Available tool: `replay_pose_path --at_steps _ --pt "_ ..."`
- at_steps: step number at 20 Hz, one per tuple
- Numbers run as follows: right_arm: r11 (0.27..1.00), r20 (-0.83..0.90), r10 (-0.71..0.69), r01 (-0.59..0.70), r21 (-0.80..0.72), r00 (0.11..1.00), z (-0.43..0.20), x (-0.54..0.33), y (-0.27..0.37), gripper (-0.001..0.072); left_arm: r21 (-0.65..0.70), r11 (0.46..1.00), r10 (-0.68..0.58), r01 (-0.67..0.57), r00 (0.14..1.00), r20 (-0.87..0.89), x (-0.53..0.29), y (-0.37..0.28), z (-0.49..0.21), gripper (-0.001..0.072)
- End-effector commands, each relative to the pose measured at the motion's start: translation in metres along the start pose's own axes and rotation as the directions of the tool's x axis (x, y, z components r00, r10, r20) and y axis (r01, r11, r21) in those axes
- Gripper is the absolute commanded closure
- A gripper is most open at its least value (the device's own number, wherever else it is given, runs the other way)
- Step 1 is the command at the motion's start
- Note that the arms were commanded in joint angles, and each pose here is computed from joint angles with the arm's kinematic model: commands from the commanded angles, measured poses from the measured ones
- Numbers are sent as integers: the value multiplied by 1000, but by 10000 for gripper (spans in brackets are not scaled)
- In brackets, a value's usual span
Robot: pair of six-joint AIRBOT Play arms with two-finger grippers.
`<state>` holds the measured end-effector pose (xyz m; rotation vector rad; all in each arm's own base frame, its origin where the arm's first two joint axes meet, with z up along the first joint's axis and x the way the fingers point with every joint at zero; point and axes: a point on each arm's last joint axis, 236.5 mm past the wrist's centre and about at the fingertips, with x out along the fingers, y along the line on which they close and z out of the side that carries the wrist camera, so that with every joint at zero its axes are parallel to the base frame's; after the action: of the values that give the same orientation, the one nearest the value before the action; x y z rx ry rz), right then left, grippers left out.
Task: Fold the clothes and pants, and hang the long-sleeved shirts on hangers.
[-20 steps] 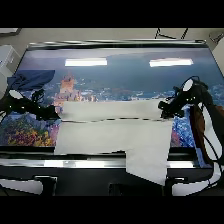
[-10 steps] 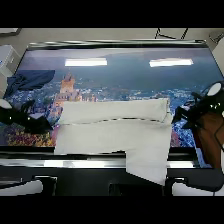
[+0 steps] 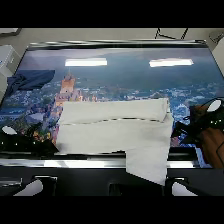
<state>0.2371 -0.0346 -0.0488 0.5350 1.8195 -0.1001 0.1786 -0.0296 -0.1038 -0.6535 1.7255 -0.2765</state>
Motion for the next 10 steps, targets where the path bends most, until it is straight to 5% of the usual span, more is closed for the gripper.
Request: replay_pose_path --at_steps 1,6,10 --pt "1000 -15 10 -10 -7 1000 -5 1 2 135 -22 999 -23 25 996 88 5 -3 16 423" --pt "1000 -71 10 -10 -5 997 -24 17 -2 135 -38 998 -38 40 998 44 12 -4 2 659" --pt "1000 -129 23 -23 2 991 -63 60 -9 135 -9 999 -41 41 998 40 12 -5 0 687"
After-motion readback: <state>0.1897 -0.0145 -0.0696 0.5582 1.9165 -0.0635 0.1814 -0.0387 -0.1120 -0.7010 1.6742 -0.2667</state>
